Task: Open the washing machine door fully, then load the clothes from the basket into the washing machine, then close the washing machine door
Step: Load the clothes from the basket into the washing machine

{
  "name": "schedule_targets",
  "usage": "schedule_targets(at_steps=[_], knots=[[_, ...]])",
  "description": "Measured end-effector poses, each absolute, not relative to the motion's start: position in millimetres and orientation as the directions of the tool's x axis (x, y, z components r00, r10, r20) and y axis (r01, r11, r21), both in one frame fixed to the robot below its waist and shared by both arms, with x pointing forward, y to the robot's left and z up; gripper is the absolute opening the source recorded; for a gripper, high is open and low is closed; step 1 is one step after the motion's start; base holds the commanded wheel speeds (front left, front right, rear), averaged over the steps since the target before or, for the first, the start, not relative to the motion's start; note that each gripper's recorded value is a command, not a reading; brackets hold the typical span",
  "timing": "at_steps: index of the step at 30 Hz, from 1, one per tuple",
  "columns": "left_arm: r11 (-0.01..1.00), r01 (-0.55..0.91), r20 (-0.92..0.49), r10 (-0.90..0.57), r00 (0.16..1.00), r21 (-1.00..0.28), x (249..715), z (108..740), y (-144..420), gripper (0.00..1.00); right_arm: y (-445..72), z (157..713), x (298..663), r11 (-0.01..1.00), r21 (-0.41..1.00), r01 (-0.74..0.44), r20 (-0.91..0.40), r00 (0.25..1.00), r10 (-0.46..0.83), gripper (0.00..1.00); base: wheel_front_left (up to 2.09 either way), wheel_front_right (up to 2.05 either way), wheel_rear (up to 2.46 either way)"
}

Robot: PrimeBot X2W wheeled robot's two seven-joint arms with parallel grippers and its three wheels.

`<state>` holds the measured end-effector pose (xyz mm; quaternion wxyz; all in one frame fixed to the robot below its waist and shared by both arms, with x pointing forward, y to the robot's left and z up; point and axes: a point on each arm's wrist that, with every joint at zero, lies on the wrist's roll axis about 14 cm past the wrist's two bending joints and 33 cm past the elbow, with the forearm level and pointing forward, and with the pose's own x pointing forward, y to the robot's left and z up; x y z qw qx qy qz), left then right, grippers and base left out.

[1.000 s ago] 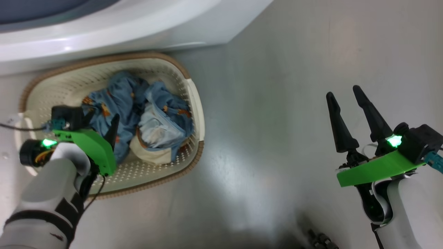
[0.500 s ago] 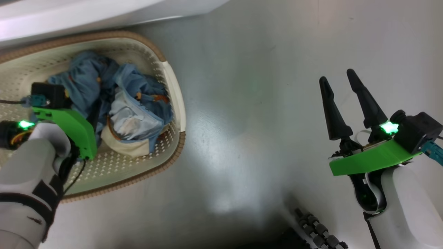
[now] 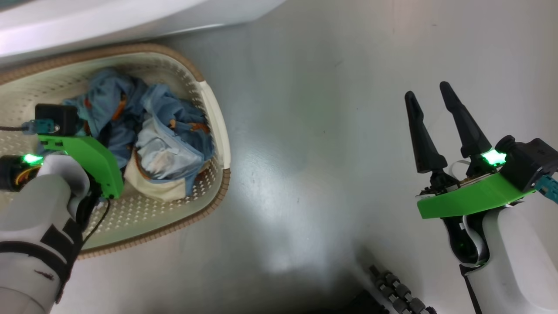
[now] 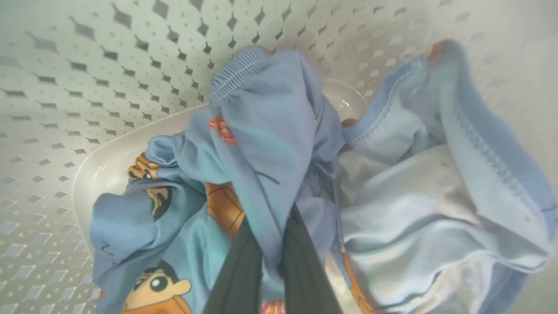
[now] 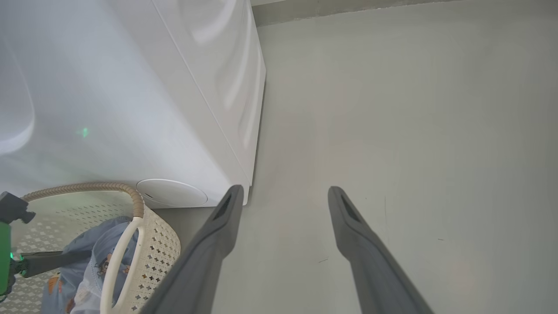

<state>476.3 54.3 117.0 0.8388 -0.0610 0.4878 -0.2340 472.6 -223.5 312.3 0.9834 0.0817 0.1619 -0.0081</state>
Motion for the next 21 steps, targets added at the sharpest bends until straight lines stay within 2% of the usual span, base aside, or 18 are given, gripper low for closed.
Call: schedule_targets(at_steps=[12, 21], knots=[[0.908, 0.166, -0.704, -0.405, 0.583, -0.385, 487, 175, 71, 0.00, -225, 352, 481, 0.986, 0.165, 0.029, -0.229, 0.973, 0.010, 1.00, 0.00, 0.00, 0.00], [0.919, 0.083, -0.617, -0.325, 0.717, -0.386, 492, 237, 109, 0.00, -226, 382, 461, 0.984, 0.175, 0.034, -0.197, 0.980, 0.001, 1.00, 0.00, 0.00, 0.00]])
